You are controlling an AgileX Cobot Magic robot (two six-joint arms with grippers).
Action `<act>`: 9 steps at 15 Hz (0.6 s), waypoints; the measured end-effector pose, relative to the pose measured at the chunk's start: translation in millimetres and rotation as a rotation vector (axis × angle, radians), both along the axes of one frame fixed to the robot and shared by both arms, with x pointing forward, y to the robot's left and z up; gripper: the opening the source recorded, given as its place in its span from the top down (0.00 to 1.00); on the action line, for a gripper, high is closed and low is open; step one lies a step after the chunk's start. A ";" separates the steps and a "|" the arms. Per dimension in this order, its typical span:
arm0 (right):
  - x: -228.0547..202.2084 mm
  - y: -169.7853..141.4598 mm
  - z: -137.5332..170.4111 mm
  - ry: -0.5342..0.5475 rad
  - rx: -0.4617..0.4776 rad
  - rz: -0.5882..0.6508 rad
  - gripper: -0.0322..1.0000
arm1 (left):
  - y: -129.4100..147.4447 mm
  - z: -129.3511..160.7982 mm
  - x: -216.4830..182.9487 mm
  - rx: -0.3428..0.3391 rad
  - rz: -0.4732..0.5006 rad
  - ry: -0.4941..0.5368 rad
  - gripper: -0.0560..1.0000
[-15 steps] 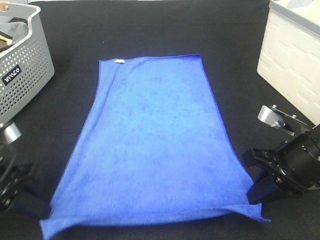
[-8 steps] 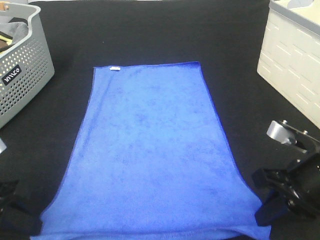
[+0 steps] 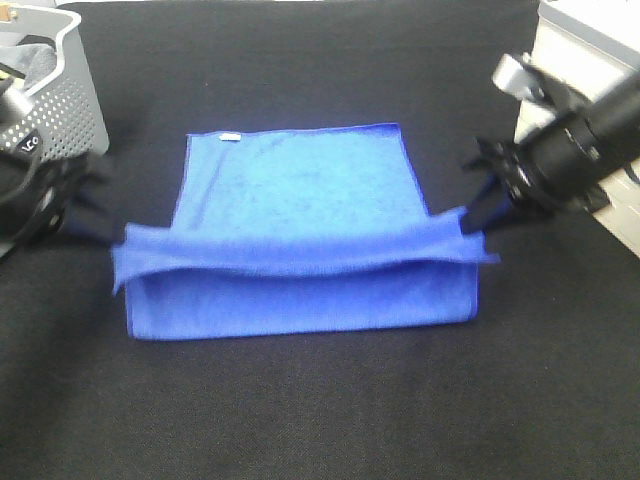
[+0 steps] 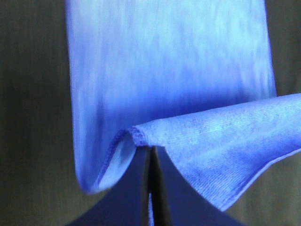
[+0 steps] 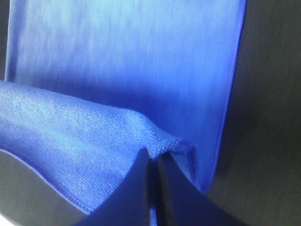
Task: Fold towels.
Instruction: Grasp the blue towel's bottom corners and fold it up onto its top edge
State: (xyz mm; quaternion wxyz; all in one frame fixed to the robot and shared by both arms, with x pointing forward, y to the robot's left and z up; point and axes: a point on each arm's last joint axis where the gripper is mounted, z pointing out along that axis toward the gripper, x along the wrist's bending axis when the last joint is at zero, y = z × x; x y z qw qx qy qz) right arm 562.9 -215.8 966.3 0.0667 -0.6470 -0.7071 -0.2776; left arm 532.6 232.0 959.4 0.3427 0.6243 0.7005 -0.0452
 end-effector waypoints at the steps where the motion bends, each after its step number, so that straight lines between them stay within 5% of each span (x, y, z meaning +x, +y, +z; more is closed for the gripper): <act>1: 0.0 0.0 0.0 0.000 0.000 0.000 0.97 | 0.0 0.0 0.0 0.000 0.000 0.000 0.95; 9: 154.1 15.2 -4.5 -0.153 -0.058 0.016 0.97 | -10.6 7.5 164.4 0.112 -0.088 -0.263 0.95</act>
